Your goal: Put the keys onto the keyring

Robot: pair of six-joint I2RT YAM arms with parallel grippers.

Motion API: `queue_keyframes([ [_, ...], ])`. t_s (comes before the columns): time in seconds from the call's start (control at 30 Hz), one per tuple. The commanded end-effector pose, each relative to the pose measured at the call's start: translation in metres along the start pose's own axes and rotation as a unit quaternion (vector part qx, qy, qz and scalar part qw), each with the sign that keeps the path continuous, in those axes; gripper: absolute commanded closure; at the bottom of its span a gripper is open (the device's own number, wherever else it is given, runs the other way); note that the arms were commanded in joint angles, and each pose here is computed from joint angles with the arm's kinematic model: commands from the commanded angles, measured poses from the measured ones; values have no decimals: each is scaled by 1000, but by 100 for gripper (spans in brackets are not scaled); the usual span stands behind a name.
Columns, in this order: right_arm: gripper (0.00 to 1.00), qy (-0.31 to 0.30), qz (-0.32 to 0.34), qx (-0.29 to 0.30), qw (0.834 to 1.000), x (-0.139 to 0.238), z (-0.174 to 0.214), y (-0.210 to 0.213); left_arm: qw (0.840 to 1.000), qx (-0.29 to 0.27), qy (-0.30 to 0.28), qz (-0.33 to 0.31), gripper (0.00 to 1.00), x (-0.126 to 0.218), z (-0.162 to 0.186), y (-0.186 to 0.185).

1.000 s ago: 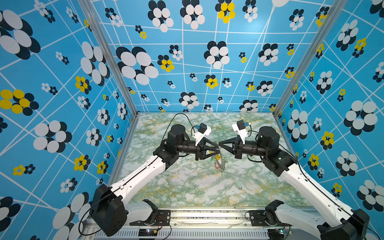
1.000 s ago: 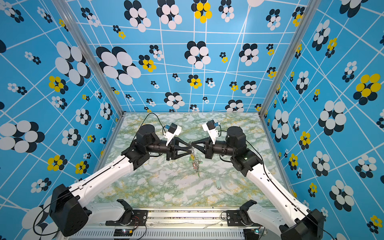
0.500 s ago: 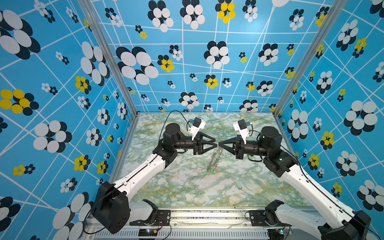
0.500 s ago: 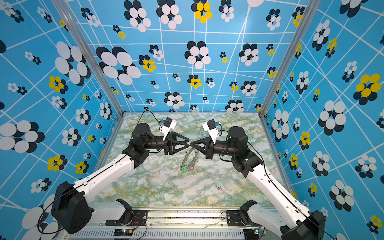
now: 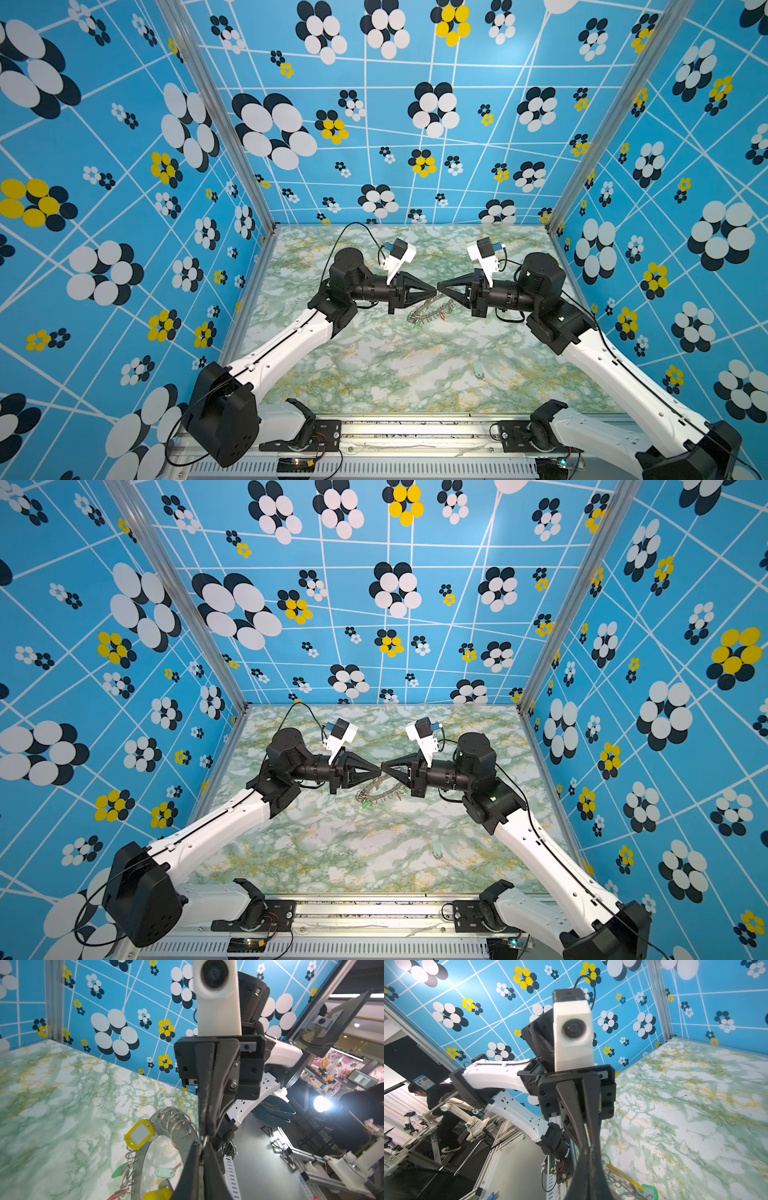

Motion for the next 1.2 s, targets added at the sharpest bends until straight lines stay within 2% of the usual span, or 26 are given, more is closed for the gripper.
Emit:
queue_keyframes([
  [0.0,100,-23,-12,22,999,2,-12,9,1000,-19,6,19,100,-5,-4,-11],
  [0.33,100,-1,3,15,1000,4,-2,5,998,-52,20,-16,100,1,-3,-17],
  [0.4,78,14,16,23,1000,8,0,4,997,-60,32,-24,100,3,-2,-19],
  [0.43,72,22,24,30,999,12,1,3,997,-64,42,-31,100,4,-1,-20],
  [0.6,61,93,16,72,993,22,14,15,987,-92,112,-63,100,11,7,-29],
  [0.73,60,109,15,121,987,24,20,25,973,-117,177,-89,100,12,16,-34],
  [0.83,60,108,16,152,982,22,22,28,964,-136,206,-100,100,10,18,-37],
  [1.17,67,121,-30,160,979,9,29,37,949,-174,242,-101,100,6,9,-47],
])
Point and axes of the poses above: each gripper's point midway between its finger pads, its own x axis back along the fingers, its own y axis along the line the jaws close on, z = x × y, the point moved 3 cm from there along x, back along the fingers, and after that the axes turned 2 degrees about x, right-handed, at the moved point
